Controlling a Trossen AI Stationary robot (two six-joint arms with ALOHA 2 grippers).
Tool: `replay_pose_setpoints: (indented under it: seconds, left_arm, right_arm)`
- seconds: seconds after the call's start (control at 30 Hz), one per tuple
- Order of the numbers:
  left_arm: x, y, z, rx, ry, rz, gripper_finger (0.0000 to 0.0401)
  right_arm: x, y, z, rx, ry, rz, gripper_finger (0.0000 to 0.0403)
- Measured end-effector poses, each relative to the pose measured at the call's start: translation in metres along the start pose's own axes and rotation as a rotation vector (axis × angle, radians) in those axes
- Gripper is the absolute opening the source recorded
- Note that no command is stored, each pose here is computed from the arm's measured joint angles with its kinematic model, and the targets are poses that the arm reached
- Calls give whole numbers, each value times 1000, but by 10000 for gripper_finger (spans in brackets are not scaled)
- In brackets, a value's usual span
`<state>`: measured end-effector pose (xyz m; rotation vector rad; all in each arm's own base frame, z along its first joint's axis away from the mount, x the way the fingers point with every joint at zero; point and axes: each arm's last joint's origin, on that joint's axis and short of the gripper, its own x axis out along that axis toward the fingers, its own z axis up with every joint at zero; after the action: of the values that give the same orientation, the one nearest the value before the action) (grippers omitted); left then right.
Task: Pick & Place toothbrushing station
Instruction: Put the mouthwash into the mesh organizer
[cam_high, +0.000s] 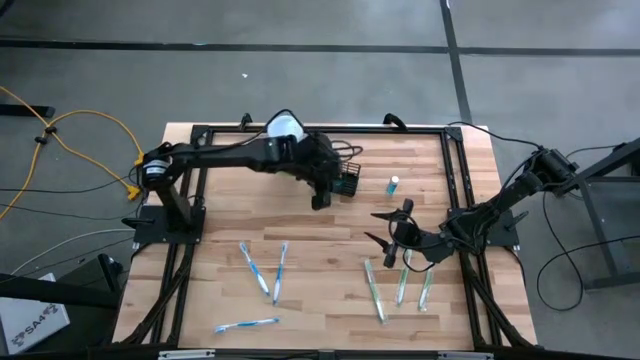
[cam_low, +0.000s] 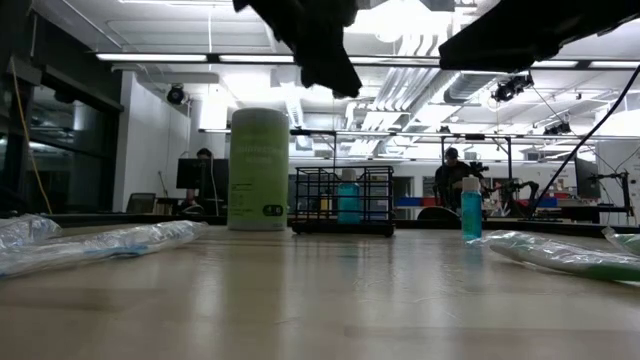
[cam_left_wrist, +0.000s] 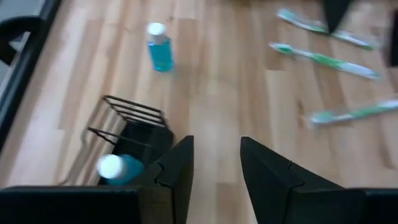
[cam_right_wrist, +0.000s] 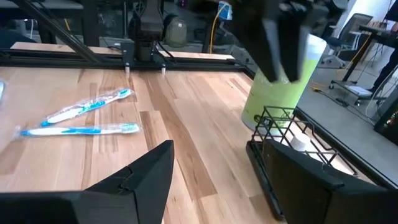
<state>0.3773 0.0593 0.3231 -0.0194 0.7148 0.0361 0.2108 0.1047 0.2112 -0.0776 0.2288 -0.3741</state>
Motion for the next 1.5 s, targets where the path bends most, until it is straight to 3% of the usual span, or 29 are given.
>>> replay_pose_setpoints:
  seconds: [0.53, 0.9, 1.17, 1.5]
  left_arm:
    - [-33, -42, -9, -56, 123, -73, 127]
    - [-75, -65, -13, -61, 100, 35, 127]
    - [-79, -80, -53, -65, 55, 98, 127]
    - [-73, -86, -118, -77, -103, 47, 127]
  right_arm:
    - [0, 0, -1, 21, 10, -2, 239]
    - [0, -3, -4, 43, 15, -84, 239]
    - [3, -6, -4, 62, 20, -97, 239]
    - [9, -13, -3, 96, 20, -127, 239]
